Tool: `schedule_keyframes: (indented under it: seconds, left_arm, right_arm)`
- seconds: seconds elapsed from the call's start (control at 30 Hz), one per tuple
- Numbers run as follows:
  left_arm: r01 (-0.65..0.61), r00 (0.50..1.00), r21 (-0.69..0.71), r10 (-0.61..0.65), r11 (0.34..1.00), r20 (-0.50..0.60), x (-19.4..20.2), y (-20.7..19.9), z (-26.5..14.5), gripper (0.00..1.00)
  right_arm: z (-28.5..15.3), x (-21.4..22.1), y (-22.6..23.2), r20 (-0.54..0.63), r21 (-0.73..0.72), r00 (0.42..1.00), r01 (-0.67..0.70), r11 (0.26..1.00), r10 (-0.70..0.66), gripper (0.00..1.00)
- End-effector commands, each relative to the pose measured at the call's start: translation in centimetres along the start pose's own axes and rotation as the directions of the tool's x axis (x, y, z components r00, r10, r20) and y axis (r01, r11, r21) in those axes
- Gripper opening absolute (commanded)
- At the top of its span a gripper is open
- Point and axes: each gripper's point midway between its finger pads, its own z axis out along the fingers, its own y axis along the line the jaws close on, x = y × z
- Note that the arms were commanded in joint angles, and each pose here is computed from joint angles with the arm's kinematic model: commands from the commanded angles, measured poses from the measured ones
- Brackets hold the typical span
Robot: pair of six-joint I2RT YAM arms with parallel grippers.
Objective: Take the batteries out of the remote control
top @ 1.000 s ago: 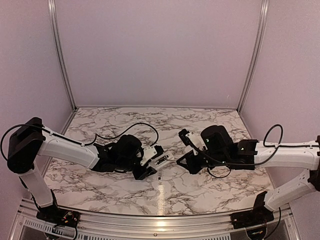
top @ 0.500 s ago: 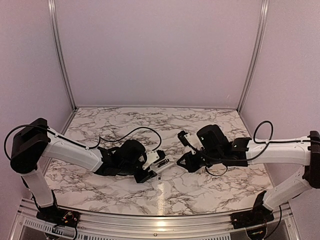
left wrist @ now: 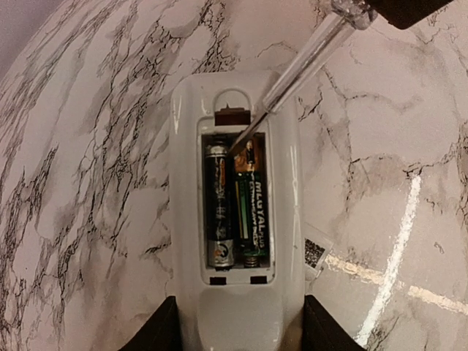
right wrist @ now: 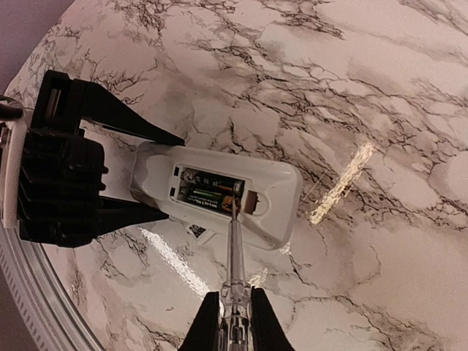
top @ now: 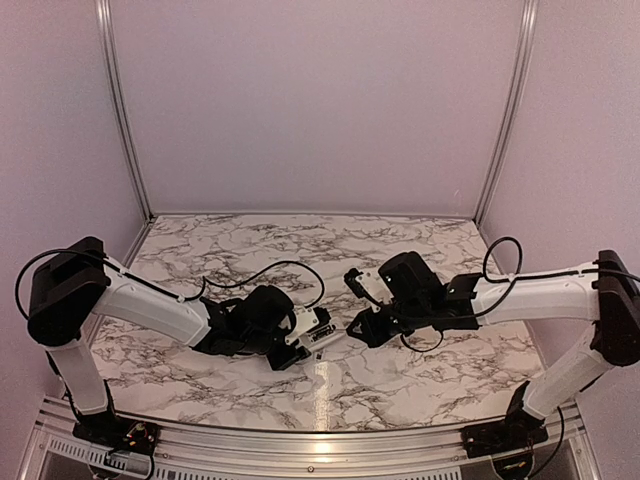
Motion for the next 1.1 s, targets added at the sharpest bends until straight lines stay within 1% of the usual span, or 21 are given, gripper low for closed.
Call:
schedule_keyframes:
  seconds: [0.0,0.23,0.43,0.57,0.77,1.07]
  left_arm:
    - [-0.01,0.996,-0.033,0.012,0.999,0.084,-2.6,0.5,-0.3,0.0]
    - [-0.025,0.997,-0.046,0.028,0.999,0.066,-2.1,0.4,0.2,0.0]
    - [-0.027,0.999,-0.088,0.03,0.996,0.036,-1.6,1.0,0.8,0.0]
    - [-0.029,0.999,-0.091,0.032,0.995,0.025,-1.4,1.0,1.1,0.0]
    - [-0.029,0.999,-0.092,0.032,0.995,0.03,-1.4,1.1,0.9,0.0]
    - [-0.034,0.999,-0.071,0.037,0.997,0.038,-1.5,0.7,0.9,0.0]
  right_arm:
    - [0.8,2.0,-1.2,-0.126,0.045,0.992,0.019,0.999,-0.013,0.0]
    - [2.0,2.7,-1.6,-0.234,0.069,0.971,0.064,0.996,-0.046,0.0]
    - [2.8,2.7,-2.7,-0.323,0.13,0.945,0.093,0.987,-0.046,0.0]
    - [3.5,2.0,-3.1,-0.354,0.153,0.934,0.107,0.982,-0.046,0.0]
    - [4.3,2.0,-3.7,-0.405,0.168,0.913,0.128,0.977,-0.05,0.0]
    - [5.2,2.2,-3.8,-0.416,0.156,0.907,0.138,0.978,-0.062,0.0]
